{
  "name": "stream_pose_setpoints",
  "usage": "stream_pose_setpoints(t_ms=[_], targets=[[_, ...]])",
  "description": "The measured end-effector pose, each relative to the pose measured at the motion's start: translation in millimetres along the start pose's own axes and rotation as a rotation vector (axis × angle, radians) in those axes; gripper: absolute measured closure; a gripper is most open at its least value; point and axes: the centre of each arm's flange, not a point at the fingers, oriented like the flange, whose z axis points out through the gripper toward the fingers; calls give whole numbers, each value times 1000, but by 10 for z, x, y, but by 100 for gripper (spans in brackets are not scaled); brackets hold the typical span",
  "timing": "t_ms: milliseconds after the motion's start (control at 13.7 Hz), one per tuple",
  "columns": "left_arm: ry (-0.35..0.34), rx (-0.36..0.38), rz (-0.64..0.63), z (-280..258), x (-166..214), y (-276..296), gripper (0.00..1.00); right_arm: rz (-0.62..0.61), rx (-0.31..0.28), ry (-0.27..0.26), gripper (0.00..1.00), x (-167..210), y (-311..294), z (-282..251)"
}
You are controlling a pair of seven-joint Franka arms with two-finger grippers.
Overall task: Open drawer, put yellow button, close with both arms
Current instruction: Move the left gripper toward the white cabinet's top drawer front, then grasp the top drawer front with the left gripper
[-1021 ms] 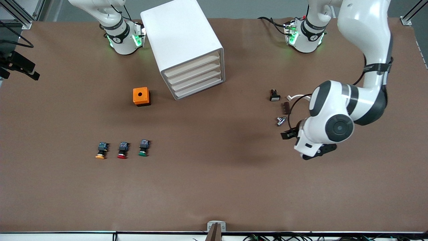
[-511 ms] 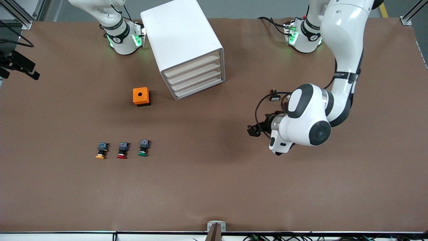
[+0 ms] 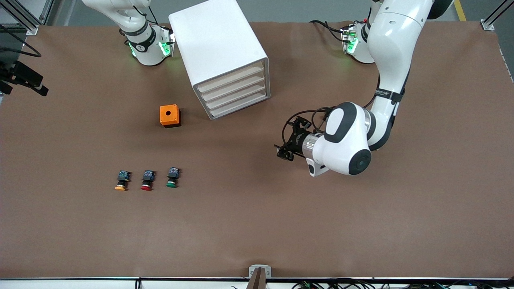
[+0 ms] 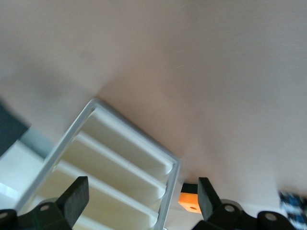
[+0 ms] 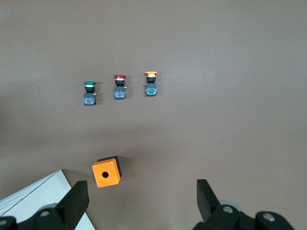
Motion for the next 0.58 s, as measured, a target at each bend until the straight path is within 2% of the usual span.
stream_pose_setpoints(t_ms=[292, 438, 584], targets=[[-94, 160, -304, 342, -117, -62, 0, 0, 0, -1, 0, -1, 1, 3], [-102, 232, -419, 505, -83, -63, 0, 0, 0, -1, 0, -1, 1, 4], [-108, 287, -479, 693, -84, -53, 0, 0, 0, -1, 0, -1, 1, 5]])
